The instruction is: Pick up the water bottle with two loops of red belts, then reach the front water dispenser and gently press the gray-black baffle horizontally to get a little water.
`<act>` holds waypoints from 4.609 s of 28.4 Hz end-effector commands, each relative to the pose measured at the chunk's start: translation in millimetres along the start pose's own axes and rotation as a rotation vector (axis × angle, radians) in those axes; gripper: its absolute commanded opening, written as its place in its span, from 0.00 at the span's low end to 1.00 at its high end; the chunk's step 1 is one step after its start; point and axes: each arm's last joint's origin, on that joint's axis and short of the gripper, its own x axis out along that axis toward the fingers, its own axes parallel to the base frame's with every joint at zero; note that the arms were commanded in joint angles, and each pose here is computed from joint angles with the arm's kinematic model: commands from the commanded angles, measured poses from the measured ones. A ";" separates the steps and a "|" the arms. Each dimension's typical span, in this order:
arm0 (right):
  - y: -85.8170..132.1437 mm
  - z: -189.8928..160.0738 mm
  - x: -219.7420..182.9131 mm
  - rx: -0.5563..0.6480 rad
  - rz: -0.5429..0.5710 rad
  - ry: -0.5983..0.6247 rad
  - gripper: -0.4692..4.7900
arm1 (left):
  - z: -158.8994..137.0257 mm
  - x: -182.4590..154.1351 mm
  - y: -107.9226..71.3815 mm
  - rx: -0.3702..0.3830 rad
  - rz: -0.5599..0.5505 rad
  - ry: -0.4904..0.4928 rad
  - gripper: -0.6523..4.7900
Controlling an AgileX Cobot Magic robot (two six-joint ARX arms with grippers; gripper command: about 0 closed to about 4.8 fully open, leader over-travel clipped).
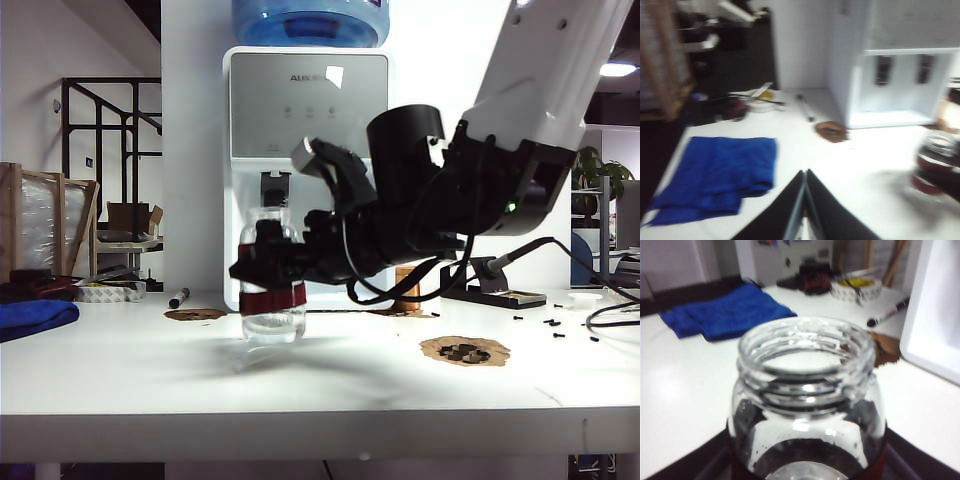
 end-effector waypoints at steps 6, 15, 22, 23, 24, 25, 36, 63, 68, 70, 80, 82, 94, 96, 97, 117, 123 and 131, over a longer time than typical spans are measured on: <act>3.8 4.6 1.6 -0.016 -0.027 -0.013 0.09 | -2.6 -1.7 4.0 0.000 0.144 0.030 0.11; 4.6 -3.7 4.0 0.009 -0.018 0.008 0.09 | -13.2 -8.1 3.5 -0.001 0.150 0.062 0.11; 5.6 -17.1 7.5 0.069 0.012 0.035 0.09 | -30.5 -14.1 2.9 0.023 0.151 0.037 0.11; 6.1 -20.2 8.4 0.075 0.014 0.041 0.09 | -32.7 -14.4 2.9 0.037 0.150 0.035 0.11; 6.4 -23.5 9.1 0.093 0.015 0.050 0.09 | -33.6 -14.9 2.9 0.039 0.151 0.023 0.11; 7.8 -25.1 9.9 0.104 0.018 0.053 0.09 | -34.2 -14.8 2.9 0.041 0.150 0.023 0.11; 10.0 -20.9 11.0 0.088 0.033 0.003 0.42 | -40.8 -3.6 4.9 0.070 0.170 -0.008 0.11; 9.1 7.5 -4.1 0.101 -0.060 0.072 1.00 | -125.0 57.7 15.0 0.139 0.214 -0.189 0.11; 10.3 7.9 -11.0 0.115 -0.059 0.116 1.00 | -136.1 55.4 14.3 0.138 0.200 -0.148 0.11; 10.9 8.8 -13.5 0.114 -0.059 0.114 1.00 | -137.9 55.7 14.5 0.137 0.200 -0.129 0.11; 14.3 29.6 -31.0 0.125 -0.076 0.181 1.00 | -144.3 56.4 14.6 0.135 0.195 -0.061 0.11; 16.1 31.7 -37.6 0.121 -0.083 0.192 1.00 | -144.3 56.4 14.6 0.135 0.195 -0.061 0.11; 34.6 50.1 -104.8 0.080 -0.177 0.166 0.84 | -144.3 56.4 14.7 0.135 0.201 -0.061 0.11; 37.9 52.4 -117.0 0.081 -0.198 0.188 0.54 | -144.1 56.4 14.6 0.135 0.196 -0.062 0.11; 39.2 52.7 -121.5 0.077 -0.203 0.204 0.43 | -144.1 56.4 14.6 0.135 0.197 -0.062 0.11; 24.5 54.0 -267.4 0.096 -0.454 -0.067 0.08 | -144.1 56.4 14.6 0.135 0.196 -0.062 0.11; 34.1 47.8 -306.4 0.115 -0.503 -0.181 0.09 | -144.1 56.4 14.6 0.135 0.196 -0.062 0.11; 55.4 23.1 -324.3 0.180 -0.530 -0.167 0.08 | -144.1 56.4 14.6 0.136 0.196 -0.062 0.11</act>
